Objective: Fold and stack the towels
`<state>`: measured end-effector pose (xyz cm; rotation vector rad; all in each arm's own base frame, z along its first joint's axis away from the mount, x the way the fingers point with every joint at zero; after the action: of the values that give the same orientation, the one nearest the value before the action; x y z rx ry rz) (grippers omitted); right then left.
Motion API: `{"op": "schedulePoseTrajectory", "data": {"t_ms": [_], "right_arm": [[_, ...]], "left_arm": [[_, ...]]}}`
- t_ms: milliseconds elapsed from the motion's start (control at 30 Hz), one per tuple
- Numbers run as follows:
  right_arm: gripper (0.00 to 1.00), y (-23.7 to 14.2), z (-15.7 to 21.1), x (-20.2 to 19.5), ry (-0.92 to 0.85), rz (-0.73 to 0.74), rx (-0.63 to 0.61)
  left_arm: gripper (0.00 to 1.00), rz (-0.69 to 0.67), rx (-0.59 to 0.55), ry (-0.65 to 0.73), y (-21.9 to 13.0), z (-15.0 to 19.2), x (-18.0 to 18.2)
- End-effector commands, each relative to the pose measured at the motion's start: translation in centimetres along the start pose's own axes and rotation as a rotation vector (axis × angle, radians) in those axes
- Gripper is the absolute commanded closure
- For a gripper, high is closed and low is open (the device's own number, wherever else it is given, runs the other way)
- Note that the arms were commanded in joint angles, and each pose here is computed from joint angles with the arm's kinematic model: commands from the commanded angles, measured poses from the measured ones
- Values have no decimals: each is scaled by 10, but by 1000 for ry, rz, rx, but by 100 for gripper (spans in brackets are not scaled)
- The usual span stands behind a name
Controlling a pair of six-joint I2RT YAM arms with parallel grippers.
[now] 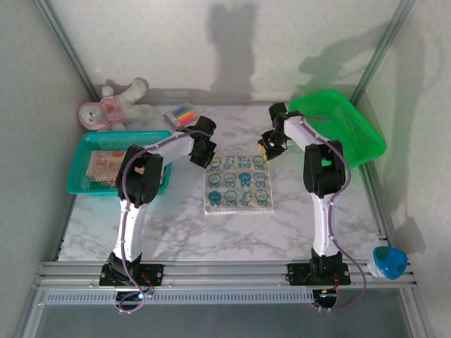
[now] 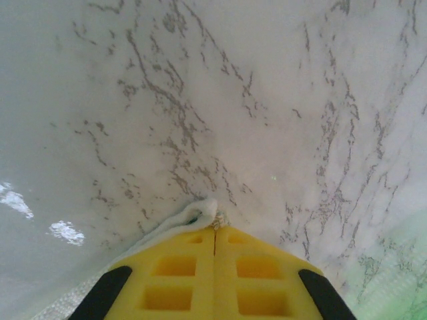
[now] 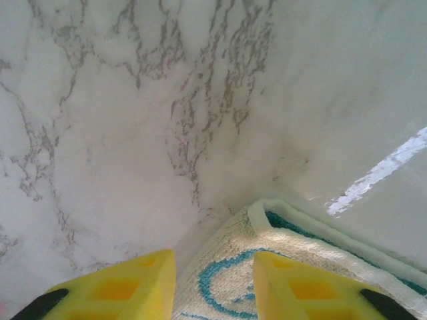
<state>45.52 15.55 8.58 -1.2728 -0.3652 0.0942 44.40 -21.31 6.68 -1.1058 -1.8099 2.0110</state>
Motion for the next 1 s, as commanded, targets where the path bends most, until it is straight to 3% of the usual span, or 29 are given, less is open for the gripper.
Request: {"op": "schedulePoseTrajectory", "data": {"t_ms": [0,467,533,600,733,833,967], "right_arm": [[64,13,-7,-6,59,73,-10],[64,44,-11,-16,60,157,17],[71,50,-10,-18,61,169,32],[86,54,-8,-21,64,171,53],[90,54,-8,-22,68,162,59],[100,45,-6,-16,52,137,58],[100,24,-2,-5,-13,84,45]], "left_arm": [[100,-24,15,3,0,3,9],[100,-12,23,-2,1,3,7],[100,-15,24,-3,1,4,7],[100,-12,22,-3,1,3,7],[100,-13,23,-5,1,3,8],[100,-14,23,-3,0,4,8],[100,-3,-1,13,-8,1,6]]}}
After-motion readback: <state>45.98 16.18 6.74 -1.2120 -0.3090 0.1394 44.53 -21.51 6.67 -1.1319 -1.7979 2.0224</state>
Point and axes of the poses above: each hand's point on the last joint's axis, 136 mm out from that joint toward the fingers, its own y axis out along the fingers, its own x axis along the line the jaws close on, z = x × y, the point moved 5 cm from there along -y, back along the fingers, and after that the axes turned 13 degrees about y, right-handed, at the moved point
